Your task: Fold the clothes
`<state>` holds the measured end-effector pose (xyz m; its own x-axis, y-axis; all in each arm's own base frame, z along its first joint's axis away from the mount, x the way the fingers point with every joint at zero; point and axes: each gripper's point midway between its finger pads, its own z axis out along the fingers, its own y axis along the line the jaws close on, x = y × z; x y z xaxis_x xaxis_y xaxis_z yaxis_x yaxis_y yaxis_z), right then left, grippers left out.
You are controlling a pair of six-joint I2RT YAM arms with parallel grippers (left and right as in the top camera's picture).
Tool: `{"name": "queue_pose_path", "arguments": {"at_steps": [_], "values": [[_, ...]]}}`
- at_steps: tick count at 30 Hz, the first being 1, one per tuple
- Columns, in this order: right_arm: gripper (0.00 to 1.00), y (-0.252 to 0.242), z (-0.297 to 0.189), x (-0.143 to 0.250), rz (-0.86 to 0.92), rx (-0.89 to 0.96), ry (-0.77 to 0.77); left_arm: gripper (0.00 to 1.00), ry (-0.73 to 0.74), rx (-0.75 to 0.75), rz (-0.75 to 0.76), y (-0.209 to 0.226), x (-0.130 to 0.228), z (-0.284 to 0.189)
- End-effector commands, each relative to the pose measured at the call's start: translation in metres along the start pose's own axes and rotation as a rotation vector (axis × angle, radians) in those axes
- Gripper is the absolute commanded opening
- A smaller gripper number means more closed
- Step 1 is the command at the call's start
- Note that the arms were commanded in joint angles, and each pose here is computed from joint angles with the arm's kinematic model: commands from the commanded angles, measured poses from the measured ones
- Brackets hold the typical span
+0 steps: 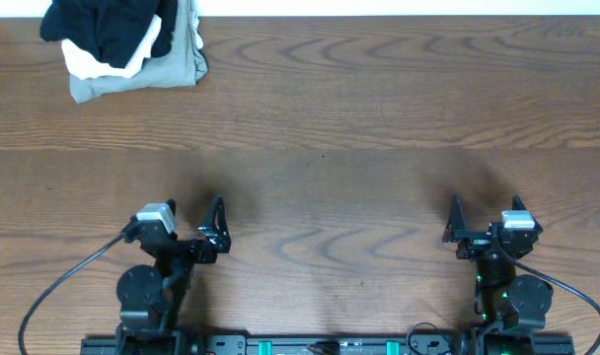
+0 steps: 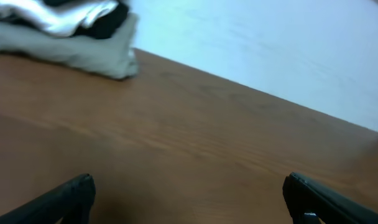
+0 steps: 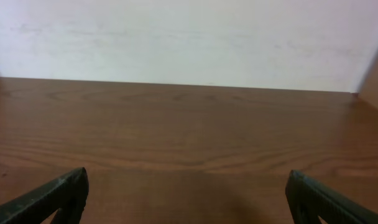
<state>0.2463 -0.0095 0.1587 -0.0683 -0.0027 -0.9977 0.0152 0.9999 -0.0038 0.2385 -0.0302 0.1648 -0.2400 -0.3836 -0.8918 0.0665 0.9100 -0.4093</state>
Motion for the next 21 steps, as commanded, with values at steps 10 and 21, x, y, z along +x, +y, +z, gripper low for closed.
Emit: {"name": "queue_pose_path", "arguments": {"at_steps": [10, 21], "values": [[0.99, -0.001, 0.000, 0.000, -0.011, 0.000, 0.000, 0.98, -0.074, -0.188, -0.019, 0.042, 0.009, 0.001], [0.99, -0.001, 0.000, 0.000, -0.011, 0.000, 0.000, 0.98, -0.079, -0.193, 0.085, 0.045, 0.011, 0.001]]}}
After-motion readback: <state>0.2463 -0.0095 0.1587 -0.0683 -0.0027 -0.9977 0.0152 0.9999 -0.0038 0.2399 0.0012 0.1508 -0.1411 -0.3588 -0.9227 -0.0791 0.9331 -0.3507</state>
